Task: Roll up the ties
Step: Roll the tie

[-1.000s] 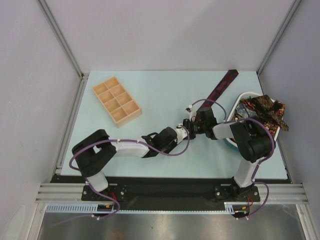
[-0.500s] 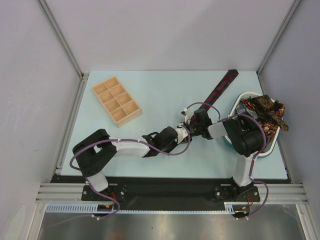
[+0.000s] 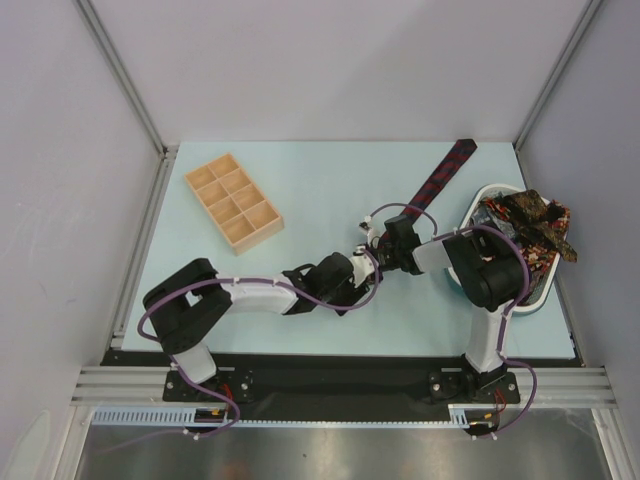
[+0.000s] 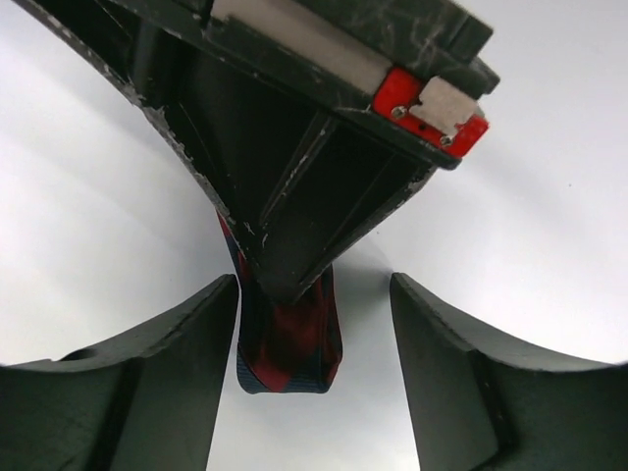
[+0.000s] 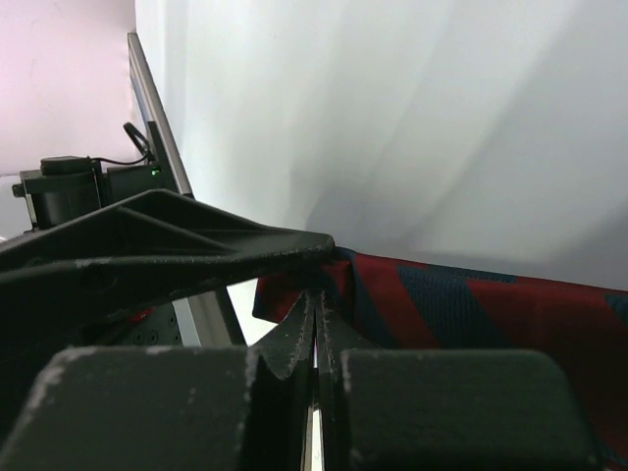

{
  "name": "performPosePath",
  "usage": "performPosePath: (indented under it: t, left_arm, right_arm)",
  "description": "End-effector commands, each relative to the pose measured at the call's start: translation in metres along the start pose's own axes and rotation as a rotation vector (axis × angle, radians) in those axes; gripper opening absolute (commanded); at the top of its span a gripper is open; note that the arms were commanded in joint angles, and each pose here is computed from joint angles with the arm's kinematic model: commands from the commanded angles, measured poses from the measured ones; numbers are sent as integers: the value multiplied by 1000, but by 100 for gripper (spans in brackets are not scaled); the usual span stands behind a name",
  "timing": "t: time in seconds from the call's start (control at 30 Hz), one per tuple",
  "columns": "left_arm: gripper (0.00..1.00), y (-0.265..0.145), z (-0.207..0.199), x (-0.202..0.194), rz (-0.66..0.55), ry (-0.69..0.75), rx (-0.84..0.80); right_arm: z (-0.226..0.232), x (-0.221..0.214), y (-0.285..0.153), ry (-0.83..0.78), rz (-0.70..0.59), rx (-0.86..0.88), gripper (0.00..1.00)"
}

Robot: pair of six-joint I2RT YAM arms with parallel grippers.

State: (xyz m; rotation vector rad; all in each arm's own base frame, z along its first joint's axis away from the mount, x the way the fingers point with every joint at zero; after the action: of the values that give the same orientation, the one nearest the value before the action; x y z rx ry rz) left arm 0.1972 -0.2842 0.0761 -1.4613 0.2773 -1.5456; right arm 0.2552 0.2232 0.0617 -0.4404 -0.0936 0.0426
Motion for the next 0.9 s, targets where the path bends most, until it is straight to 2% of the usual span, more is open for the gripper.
performPosePath:
  t: [0.0, 0.23, 0.37, 0.63, 0.8, 0.87]
  left_arm:
    - [69, -6, 3, -5, -3, -59, -49]
    - [65, 0, 7, -8, 24, -84, -67]
    - [48, 1, 6, -9, 33, -77, -71]
    - [37, 7, 4, -8, 49, -63, -82]
    - [34, 9, 1, -13, 93, -41, -68]
    - [33, 10, 1, -15, 108, -40, -64]
  right_arm:
    - [-4, 4, 4, -23, -14, -37, 1]
    - [-3, 4, 5, -31, -10, -35, 1]
    - [-3, 4, 6, -35, -11, -36, 1]
    - [-2, 4, 7, -37, -10, -33, 1]
    - [2, 5, 5, -50, -22, -27, 7]
    - [7, 5, 0, -68, -45, -26, 14]
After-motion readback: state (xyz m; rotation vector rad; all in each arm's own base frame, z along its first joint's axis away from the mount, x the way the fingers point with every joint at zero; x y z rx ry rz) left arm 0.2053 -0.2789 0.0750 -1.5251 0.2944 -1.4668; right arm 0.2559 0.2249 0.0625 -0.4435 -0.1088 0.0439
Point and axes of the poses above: each gripper's point midway between its finger pads, its own y axis out along the fingers, its own z axis along the line the jaws close on, x = y × z, the point moved 8 cm from there along -y, back along the fingers, and after that the axes turned 14 degrees about y, right-handed, at the moved point
